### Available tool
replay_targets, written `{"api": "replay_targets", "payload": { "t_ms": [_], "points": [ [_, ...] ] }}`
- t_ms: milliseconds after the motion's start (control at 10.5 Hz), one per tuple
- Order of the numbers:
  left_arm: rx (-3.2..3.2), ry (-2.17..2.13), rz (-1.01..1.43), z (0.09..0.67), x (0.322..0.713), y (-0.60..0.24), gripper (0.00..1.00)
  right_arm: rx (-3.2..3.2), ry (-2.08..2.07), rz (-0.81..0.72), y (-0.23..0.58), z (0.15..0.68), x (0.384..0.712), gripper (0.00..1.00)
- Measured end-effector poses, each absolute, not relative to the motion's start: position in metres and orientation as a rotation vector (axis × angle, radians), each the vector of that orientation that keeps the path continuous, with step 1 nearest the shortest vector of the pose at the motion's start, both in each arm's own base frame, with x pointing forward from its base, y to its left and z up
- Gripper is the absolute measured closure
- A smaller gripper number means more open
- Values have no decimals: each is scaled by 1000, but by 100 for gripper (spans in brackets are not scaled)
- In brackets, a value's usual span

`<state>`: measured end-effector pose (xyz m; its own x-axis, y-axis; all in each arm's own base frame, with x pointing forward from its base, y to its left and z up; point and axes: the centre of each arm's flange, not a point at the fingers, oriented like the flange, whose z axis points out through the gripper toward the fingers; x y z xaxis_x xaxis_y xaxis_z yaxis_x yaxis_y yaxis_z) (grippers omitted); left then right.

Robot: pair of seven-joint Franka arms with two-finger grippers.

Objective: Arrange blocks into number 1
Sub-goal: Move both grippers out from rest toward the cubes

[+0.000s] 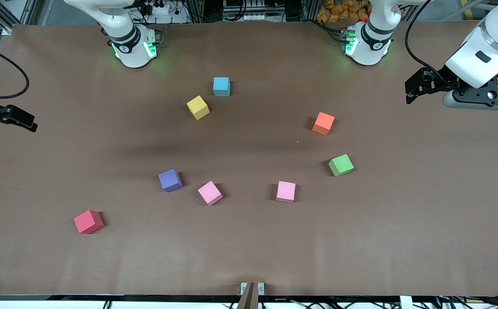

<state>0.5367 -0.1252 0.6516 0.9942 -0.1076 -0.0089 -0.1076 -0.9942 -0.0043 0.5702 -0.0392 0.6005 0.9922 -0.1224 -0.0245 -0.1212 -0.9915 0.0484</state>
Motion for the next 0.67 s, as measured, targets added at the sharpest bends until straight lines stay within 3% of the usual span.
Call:
{"api": "replay_targets", "payload": {
  "t_ms": [382,669],
  "points": [
    [-3132,163,24,648,539,-124,0,3089,-189,-44,-39,600,570,0],
    [-3124,131,128,614,550,-123,0,3092,-169,-54,-32,597,572,0]
  ]
}}
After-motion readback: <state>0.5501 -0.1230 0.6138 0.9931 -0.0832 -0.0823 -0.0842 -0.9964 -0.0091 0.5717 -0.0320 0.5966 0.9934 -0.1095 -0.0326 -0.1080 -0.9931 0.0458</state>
